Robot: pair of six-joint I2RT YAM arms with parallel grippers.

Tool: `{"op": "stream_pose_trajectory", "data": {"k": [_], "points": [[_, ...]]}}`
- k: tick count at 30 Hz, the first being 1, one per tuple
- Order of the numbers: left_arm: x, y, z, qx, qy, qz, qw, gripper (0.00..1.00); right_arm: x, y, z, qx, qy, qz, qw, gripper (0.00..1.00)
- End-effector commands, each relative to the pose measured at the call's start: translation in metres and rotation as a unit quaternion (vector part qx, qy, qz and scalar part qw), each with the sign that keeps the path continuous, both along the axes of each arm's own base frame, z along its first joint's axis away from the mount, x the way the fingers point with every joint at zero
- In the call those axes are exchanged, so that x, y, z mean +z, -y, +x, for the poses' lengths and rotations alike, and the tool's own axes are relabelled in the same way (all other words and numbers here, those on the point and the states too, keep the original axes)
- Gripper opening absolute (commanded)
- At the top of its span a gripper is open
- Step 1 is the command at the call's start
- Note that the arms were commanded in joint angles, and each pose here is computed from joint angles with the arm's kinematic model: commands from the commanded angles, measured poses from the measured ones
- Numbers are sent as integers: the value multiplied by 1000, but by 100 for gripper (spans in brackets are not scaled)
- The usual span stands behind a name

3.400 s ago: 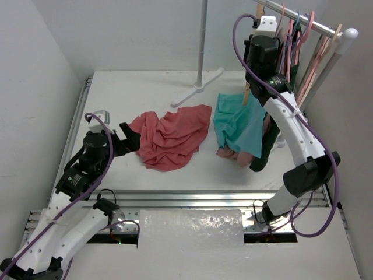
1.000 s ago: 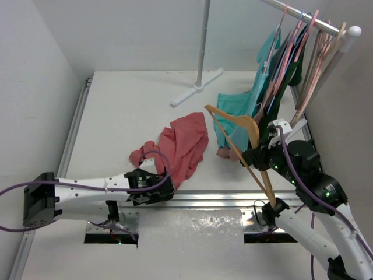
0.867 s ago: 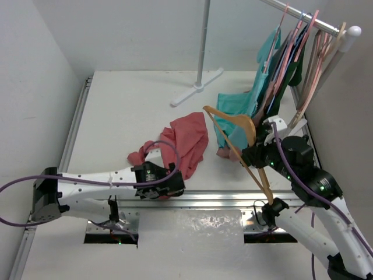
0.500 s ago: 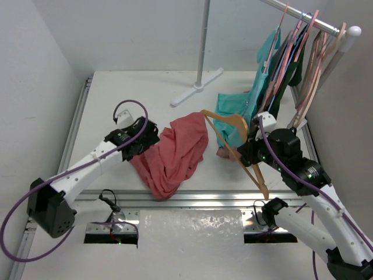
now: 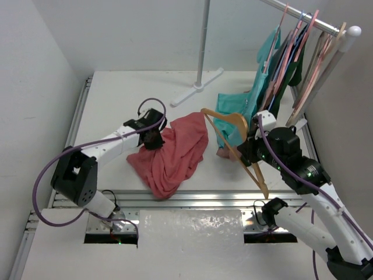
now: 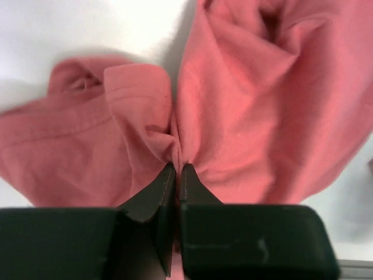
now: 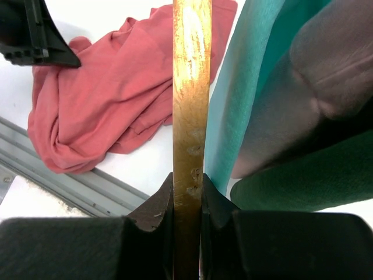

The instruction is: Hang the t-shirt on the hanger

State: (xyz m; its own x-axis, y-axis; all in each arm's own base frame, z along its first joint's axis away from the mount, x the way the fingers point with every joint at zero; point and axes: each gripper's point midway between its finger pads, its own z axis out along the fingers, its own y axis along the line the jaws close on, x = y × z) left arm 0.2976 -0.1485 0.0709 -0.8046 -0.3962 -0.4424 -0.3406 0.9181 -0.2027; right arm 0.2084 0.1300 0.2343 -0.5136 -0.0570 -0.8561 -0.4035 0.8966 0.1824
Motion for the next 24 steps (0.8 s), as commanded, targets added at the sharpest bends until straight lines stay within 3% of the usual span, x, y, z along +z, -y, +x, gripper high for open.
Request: {"op": "stream_pose_trajectory", "data": {"k": [1,4,6,7,8,11,13,14,16,17,19,20,24], "points": [[66,15,55,-28,89,-20,995,0,44,1,18,-19,69,18,997,0],[143,47,111,-99,167,-25,981,0,53,13,33,-60,81,-5,995,0],[182,64,124,-122,192,2,974,0,66,17,43,-81,91,-11,993,0],[223,75,135,-142,221,20,965,0,74,20,46,-89,99,-10,991,0],[272,95,138,-154,273,35,949,0,92,21,45,-94,113,2,989,0],[296,100,102,-155,280,102,942,0,124,27,38,-98,144,20,985,0],[269,88,69,-135,252,114,951,0,134,29,28,-90,154,30,984,0],[201,79,44,-125,198,147,961,0,132,28,25,-83,152,30,984,0],[191,68,14,-91,222,79,968,0,120,25,19,-71,144,32,987,0],[146,47,-13,-62,194,66,977,0,115,24,18,-66,140,32,987,0],[115,53,-35,-64,208,26,976,0,101,22,13,-56,129,31,990,0],[75,38,-56,-58,184,18,981,0,96,21,10,-51,123,32,991,0],[26,25,-74,-40,164,1,986,0,76,15,5,-34,105,37,993,0]]}}
